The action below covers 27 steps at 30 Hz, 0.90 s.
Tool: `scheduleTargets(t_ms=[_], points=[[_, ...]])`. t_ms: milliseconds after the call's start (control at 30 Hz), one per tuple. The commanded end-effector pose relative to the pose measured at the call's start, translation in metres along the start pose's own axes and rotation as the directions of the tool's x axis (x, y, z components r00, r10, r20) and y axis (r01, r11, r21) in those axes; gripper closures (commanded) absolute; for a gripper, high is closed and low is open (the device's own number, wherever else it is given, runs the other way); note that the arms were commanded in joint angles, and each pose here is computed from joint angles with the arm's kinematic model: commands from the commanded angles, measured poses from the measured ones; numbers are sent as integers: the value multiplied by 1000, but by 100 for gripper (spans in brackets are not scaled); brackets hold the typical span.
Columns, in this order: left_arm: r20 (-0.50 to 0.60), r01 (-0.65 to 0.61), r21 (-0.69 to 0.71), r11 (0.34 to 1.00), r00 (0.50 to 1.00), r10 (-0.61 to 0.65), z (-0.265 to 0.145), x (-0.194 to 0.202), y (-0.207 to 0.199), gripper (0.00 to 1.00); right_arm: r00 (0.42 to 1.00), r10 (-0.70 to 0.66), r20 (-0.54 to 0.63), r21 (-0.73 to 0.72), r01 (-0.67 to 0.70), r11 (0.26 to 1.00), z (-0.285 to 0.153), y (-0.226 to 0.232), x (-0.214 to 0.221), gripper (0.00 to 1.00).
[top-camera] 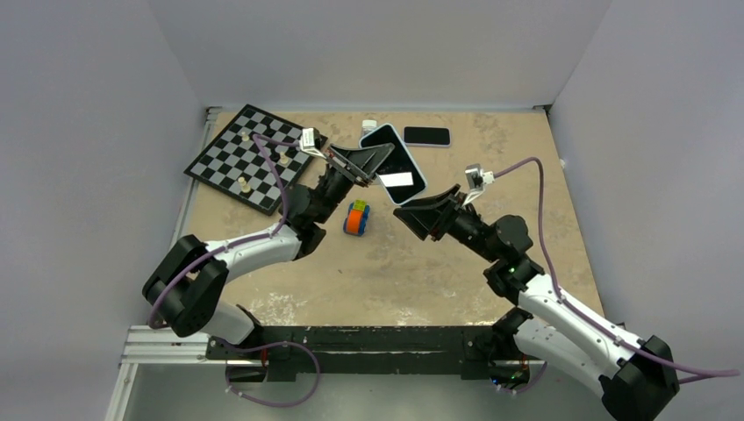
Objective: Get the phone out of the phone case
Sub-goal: Remove the phone case from the phone.
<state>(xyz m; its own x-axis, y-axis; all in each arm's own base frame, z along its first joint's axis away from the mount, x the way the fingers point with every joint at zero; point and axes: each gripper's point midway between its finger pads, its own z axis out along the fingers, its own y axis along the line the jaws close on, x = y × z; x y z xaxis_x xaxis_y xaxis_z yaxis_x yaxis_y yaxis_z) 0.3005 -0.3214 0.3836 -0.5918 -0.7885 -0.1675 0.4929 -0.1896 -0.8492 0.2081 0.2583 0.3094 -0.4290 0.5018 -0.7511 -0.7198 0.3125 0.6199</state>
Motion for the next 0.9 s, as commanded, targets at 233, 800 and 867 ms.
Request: scheduleTargets(t_ms=[233, 800, 867], points=[[7, 89, 210, 974, 996, -93, -5, -3, -58, 100, 987, -144, 73, -50, 148, 988, 11, 24, -36, 42], [4, 84, 234, 969, 996, -87, -7, -3, -71, 100, 980, -196, 28, -20, 196, 980, 25, 15, -23, 51], [5, 85, 232, 969, 996, -88, -7, -4, -70, 100, 980, -198, 20, -21, 198, 980, 27, 14, -21, 51]])
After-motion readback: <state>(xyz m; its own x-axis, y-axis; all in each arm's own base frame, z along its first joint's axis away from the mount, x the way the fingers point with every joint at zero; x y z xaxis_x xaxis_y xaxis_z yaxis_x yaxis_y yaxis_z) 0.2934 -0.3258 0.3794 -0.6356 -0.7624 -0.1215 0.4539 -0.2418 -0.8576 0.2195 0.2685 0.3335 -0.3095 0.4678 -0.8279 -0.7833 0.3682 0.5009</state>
